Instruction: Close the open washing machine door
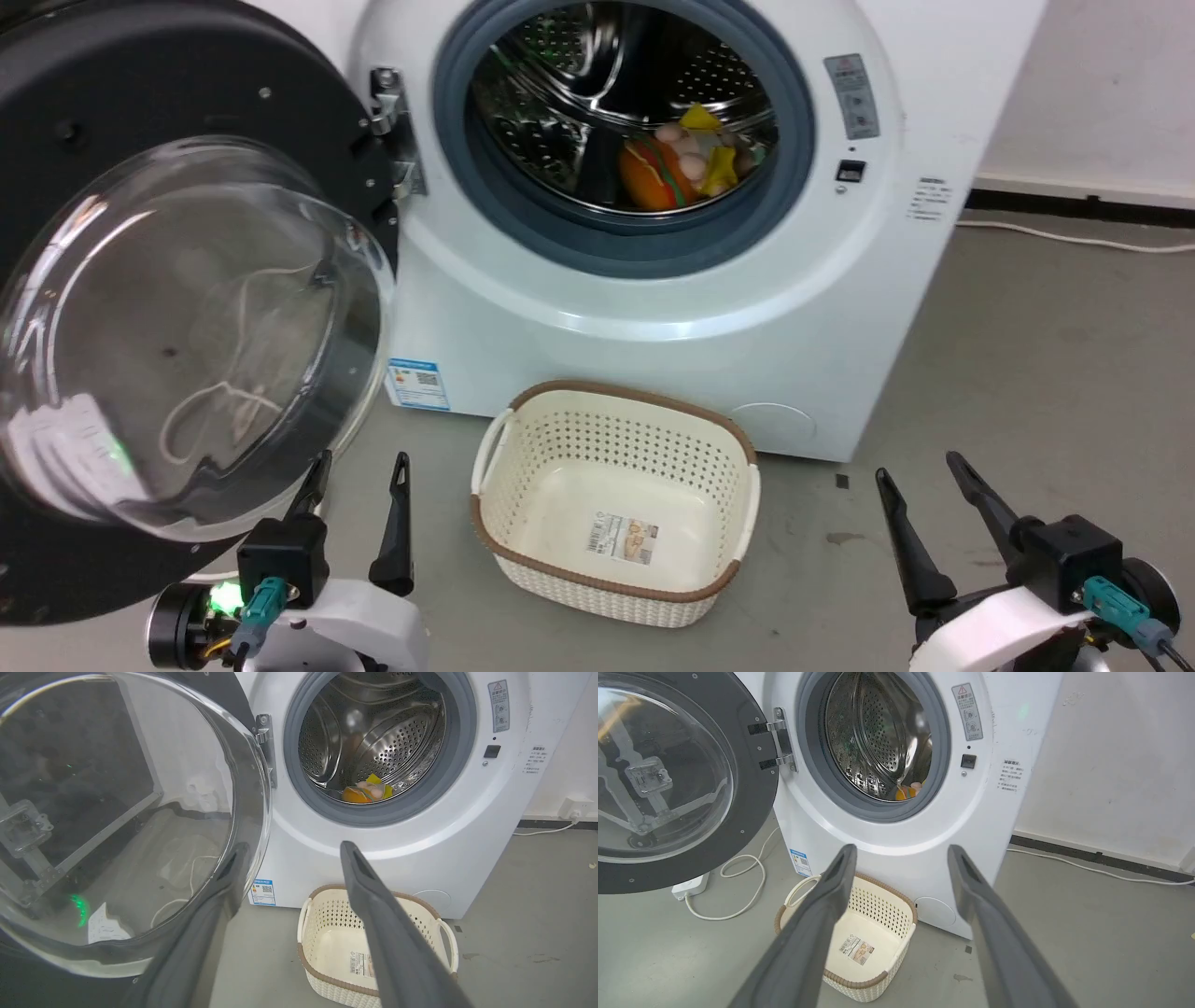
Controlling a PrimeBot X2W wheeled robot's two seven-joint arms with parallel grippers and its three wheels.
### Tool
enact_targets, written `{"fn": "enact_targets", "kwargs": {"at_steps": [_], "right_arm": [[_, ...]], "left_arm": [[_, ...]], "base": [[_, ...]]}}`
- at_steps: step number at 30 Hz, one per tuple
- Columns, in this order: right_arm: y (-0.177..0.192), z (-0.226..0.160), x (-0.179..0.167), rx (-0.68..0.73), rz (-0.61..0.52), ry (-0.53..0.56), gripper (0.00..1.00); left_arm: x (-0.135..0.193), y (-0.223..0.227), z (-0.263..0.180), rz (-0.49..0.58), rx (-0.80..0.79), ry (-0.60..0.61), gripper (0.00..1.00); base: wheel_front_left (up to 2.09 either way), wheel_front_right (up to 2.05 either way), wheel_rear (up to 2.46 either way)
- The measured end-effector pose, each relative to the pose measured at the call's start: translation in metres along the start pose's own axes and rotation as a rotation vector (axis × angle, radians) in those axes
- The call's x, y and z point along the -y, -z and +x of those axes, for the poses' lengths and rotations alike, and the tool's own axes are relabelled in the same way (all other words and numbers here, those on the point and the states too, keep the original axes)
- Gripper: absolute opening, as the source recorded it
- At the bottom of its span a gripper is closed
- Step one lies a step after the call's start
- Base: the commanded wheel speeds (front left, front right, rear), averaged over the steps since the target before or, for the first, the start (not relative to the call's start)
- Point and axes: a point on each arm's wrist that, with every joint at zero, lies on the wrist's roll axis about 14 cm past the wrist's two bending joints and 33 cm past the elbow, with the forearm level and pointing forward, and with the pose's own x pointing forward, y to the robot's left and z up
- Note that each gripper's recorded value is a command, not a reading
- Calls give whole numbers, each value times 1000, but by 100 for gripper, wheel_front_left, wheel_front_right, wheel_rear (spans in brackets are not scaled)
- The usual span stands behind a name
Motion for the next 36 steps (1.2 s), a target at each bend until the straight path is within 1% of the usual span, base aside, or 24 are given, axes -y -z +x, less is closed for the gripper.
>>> {"fn": "enact_targets", "kwargs": {"at_steps": [12,23,36], "right_arm": [[-1,13,-35,19,20,-108,100],[6,21,-66,10,38,-201,100],[6,23,-97,20,64,-292,100]], "left_arm": [[-26,-5,-16,-2,28,-70,100],[-50,-5,-31,-13,39,-141,100],[-72,-20,-47,-4,103,-208,100]], "base": [[0,0,0],[0,0,0],[0,0,0]]}}
